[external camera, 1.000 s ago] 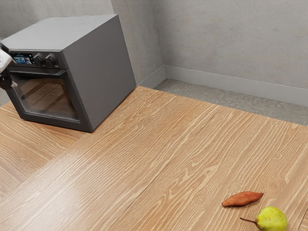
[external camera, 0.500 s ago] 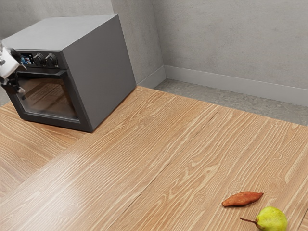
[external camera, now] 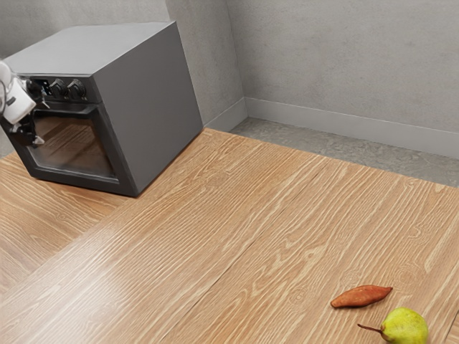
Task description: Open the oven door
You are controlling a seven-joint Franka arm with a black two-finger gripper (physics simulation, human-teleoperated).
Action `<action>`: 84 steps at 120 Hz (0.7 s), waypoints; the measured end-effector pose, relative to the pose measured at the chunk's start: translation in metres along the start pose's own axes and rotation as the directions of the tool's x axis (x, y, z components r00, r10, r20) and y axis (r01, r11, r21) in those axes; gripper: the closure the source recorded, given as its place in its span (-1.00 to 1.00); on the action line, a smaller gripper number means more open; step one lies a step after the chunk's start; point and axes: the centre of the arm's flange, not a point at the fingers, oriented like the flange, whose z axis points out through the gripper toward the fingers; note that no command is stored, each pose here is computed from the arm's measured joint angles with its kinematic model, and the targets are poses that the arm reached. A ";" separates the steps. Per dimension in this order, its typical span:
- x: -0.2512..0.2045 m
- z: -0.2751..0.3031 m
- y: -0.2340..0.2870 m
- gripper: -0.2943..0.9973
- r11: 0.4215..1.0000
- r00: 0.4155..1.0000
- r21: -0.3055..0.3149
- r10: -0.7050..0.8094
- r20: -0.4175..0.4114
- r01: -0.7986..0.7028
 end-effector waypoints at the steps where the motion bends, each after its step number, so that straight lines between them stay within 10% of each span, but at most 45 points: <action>1: 0.000 0.000 0.001 -0.55 1.000 1.000 -0.002 0.001 0.000 -0.001; 21: -0.005 -0.038 0.040 -0.20 1.000 1.000 -0.017 -0.005 0.030 0.006; 32: -0.005 -0.133 0.140 -0.32 0.999 0.996 0.034 -0.034 0.082 0.032; 40: 0.019 -0.284 0.268 -0.39 0.969 0.985 0.247 -0.073 0.155 0.033; 48: 0.078 -0.575 0.305 -0.43 0.771 0.969 0.634 -0.104 0.222 -0.063; 54: 0.111 -0.679 0.276 -0.45 0.706 0.996 0.708 -0.041 0.084 -0.030; 68: 0.197 -0.493 0.094 -0.48 0.971 0.978 0.225 -0.030 -0.204 0.077; 84: 0.249 -0.295 0.047 -0.50 0.943 0.959 -0.227 -0.269 -0.086 0.243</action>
